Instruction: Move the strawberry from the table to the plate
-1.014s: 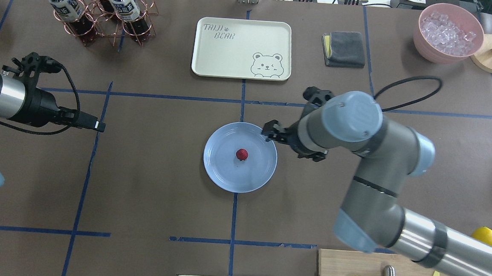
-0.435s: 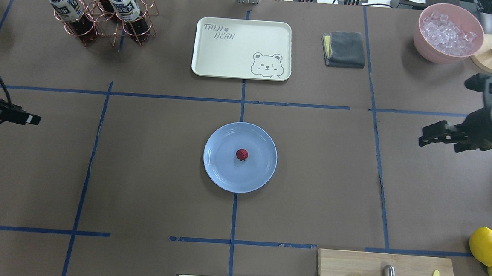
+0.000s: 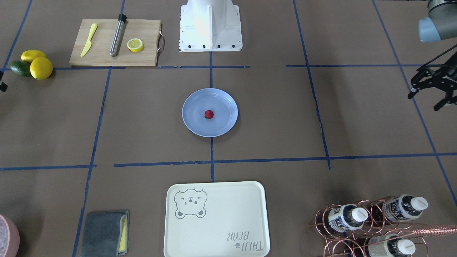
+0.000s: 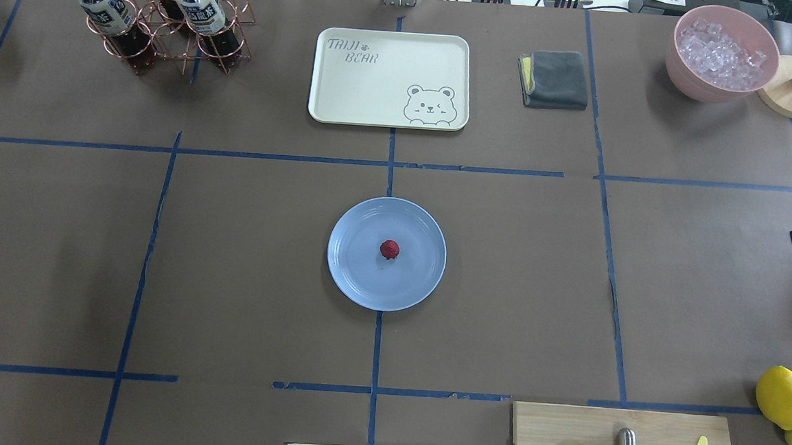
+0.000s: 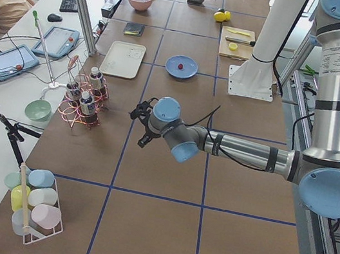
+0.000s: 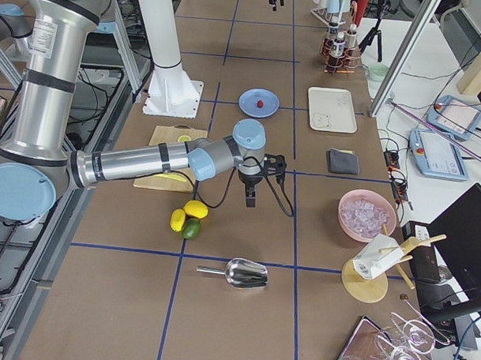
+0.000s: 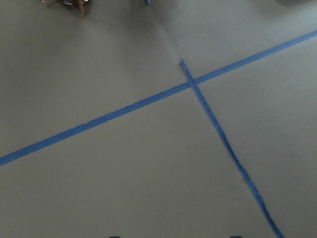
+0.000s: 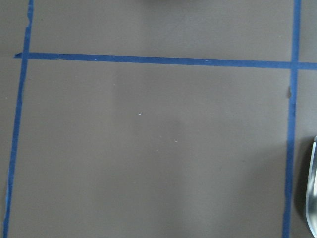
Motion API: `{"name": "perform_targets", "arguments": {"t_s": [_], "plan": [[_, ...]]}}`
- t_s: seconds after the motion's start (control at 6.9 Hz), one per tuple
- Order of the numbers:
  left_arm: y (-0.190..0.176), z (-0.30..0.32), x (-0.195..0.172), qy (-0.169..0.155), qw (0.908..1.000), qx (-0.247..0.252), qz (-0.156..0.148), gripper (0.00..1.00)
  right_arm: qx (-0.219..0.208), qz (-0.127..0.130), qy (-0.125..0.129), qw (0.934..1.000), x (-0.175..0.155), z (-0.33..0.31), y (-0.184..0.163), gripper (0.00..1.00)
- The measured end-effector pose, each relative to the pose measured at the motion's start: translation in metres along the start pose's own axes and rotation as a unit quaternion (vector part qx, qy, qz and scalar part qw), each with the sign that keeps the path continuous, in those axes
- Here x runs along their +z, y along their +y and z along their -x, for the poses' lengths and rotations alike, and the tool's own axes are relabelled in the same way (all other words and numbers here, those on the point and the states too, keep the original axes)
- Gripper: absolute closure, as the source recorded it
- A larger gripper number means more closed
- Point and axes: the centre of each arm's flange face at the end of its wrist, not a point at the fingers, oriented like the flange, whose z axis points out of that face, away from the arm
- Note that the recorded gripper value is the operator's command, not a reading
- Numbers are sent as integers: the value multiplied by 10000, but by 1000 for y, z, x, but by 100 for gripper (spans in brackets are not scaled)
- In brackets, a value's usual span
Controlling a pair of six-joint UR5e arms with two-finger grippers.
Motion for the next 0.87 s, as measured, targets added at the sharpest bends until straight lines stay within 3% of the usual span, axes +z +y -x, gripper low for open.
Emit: {"name": "perform_targets", "arguments": {"t_s": [0.29,0.43,0.58,0.87], "plan": [[10,60,-47,-401,9974,-271,528,0,-75,-130,-127,9998,-21,-55,20,0],[6,73,-64,-428,9940,-603,810,0,-120,-180,-139,9997,-25,-74,26,0],[10,78,-70,-311,9895,-978,1015,0,-179,-179,-131,9996,-26,-88,30,0],[19,68,-75,218,9814,-1618,1008,0,-156,-75,-139,9998,-26,-96,32,0]]}}
